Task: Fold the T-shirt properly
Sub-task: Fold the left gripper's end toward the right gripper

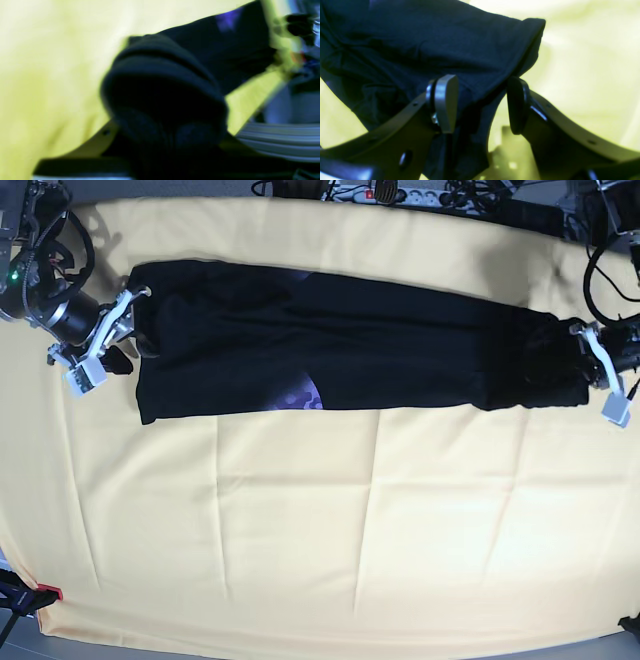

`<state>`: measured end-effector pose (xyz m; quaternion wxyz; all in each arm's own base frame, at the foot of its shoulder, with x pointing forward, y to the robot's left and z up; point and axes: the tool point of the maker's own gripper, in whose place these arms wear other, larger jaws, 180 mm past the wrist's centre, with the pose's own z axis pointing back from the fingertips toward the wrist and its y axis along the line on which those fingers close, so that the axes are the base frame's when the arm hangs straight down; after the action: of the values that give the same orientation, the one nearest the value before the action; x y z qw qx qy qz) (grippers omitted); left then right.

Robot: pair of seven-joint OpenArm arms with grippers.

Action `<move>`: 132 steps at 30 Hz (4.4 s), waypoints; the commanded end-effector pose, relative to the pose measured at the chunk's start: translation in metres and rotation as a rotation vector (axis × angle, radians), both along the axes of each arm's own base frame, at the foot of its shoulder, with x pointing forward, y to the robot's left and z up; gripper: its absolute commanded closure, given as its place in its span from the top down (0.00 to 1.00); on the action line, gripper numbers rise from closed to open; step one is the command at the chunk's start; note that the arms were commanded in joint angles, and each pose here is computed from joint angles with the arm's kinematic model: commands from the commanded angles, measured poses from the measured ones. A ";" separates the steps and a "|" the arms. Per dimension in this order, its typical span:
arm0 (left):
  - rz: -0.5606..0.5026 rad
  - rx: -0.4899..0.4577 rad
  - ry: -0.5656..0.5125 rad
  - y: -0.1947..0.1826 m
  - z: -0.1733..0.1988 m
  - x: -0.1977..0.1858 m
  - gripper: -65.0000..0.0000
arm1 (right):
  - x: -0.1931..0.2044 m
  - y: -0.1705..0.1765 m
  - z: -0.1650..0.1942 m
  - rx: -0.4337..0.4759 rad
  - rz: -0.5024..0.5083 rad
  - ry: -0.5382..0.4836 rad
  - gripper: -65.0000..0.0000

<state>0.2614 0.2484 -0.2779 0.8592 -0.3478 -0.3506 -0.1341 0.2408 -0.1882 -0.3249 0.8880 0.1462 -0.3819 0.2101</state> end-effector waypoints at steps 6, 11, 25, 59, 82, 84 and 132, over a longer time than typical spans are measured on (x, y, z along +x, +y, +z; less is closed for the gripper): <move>-0.039 -0.059 -0.092 -0.034 0.015 0.004 0.00 | 0.006 0.008 0.002 0.007 -0.032 -0.058 0.52; -0.070 -0.133 -0.153 -0.069 0.020 0.002 0.00 | 0.005 0.017 0.000 0.037 -0.034 -0.058 0.52; -0.156 -0.385 -0.223 -0.157 0.017 -0.003 0.00 | 0.004 0.017 -0.001 0.031 -0.033 -0.054 0.52; -0.182 -0.502 -0.192 -0.196 0.029 0.003 0.66 | 0.005 0.017 0.000 0.034 -0.037 -0.057 0.52; -0.013 -0.026 -0.076 -0.139 -0.063 0.002 0.00 | 0.002 -0.029 -0.012 -0.073 -0.314 0.047 0.59; -0.015 -0.017 -0.077 -0.134 -0.063 0.002 0.00 | -0.007 -0.040 -0.020 -0.044 -0.380 0.084 0.59; -0.011 -0.171 -0.129 -0.128 -0.028 0.006 0.00 | -0.012 0.007 -0.053 0.579 -0.263 0.197 0.00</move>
<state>0.2603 0.1167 -0.3198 0.8138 -0.4114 -0.3902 -0.1275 0.2270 -0.1718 -0.3804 0.8564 0.3755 -0.3524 -0.0380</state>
